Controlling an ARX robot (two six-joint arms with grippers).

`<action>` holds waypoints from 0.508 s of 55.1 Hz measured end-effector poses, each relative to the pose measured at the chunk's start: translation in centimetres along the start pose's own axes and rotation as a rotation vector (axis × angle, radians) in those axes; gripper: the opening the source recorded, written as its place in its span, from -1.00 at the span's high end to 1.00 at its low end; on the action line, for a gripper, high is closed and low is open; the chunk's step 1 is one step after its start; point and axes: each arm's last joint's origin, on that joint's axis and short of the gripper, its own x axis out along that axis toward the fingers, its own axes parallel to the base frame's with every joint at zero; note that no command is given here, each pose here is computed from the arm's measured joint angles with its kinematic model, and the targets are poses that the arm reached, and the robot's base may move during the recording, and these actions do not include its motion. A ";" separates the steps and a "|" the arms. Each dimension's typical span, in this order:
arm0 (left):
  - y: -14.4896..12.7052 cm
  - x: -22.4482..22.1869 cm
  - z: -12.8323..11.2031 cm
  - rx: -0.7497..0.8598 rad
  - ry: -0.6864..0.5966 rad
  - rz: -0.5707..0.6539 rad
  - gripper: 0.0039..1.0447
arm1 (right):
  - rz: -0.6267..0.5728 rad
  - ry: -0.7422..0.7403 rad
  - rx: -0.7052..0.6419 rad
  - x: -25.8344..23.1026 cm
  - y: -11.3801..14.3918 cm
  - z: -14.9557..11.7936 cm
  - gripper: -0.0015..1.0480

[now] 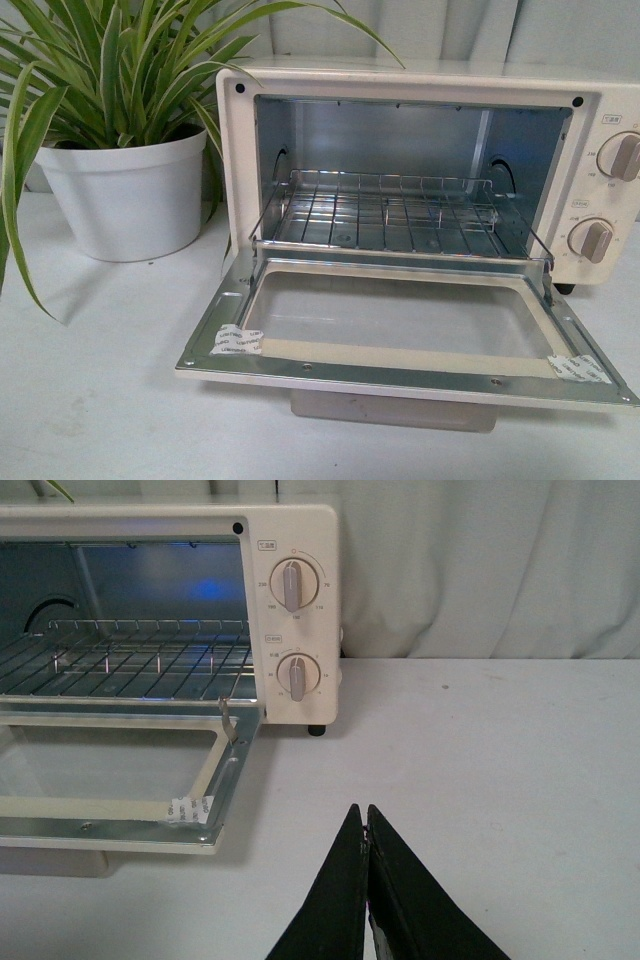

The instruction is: Open oven

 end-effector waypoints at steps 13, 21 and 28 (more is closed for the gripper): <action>0.0 0.0 0.0 0.000 0.000 -0.001 0.93 | 0.000 0.000 0.000 0.0 0.0 0.0 0.98; 0.0 0.0 0.0 0.000 0.000 -0.001 0.61 | 0.000 0.000 -0.002 0.0 0.0 0.0 0.65; 0.0 0.0 0.0 0.000 0.000 -0.001 0.13 | 0.000 0.000 -0.002 0.0 0.0 0.0 0.18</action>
